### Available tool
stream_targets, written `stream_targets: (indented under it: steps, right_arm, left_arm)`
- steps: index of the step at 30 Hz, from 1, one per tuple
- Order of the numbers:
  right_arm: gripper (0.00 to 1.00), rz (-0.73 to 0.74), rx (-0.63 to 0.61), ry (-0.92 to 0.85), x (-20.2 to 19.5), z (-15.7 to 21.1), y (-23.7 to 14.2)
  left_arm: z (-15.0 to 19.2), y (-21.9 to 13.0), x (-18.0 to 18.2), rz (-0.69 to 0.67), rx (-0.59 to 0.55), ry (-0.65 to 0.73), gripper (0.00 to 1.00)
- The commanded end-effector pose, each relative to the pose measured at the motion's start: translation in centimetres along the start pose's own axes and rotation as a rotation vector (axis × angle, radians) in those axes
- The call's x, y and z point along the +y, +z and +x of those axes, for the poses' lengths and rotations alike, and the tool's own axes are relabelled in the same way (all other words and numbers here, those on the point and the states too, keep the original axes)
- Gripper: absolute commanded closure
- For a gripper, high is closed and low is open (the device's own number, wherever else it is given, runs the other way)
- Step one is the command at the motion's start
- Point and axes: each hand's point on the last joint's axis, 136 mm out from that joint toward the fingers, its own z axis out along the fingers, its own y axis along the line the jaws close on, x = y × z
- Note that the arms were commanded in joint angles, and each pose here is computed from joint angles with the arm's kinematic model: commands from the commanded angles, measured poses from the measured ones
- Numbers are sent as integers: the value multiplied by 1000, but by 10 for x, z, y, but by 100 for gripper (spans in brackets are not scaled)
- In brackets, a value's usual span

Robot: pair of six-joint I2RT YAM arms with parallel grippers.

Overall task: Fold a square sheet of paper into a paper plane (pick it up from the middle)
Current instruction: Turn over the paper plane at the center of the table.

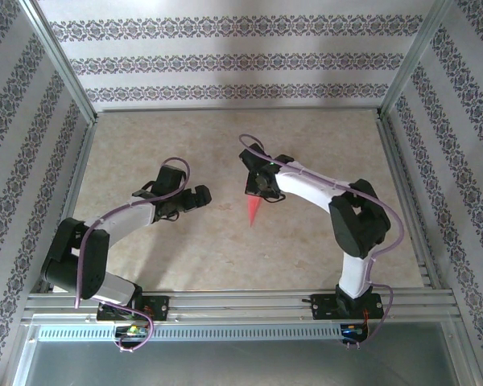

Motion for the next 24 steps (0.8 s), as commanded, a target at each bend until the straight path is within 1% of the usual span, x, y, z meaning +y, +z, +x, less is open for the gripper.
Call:
stream_targets:
  steps: [1,3,6,10,12,16,19,24]
  right_arm:
    - [100,-285,-12,-64,51,-7,-26]
    - [100,-431,6,-84,75,-5,-33]
    - [100,-621,27,-90,100,0,-36]
    - [98,-745,58,-81,111,9,-30]
    - [97,-768,69,-62,107,14,-20]
    - [97,-767,99,-25,91,26,6]
    - [97,-760,114,9,78,32,19]
    - [96,-731,112,39,60,36,27]
  left_arm:
    - [-18,-18,3,41,-63,-57,0]
    - [-23,-27,7,52,-91,-93,0]
    - [-30,-40,12,58,-138,-121,0]
    - [-30,-47,12,83,-157,-143,0]
    - [-28,-46,5,125,-144,-150,2]
    - [-24,-40,-11,228,-102,-183,14]
    - [-15,-32,-19,273,-53,-213,23]
    - [1,-16,-29,313,14,-258,37]
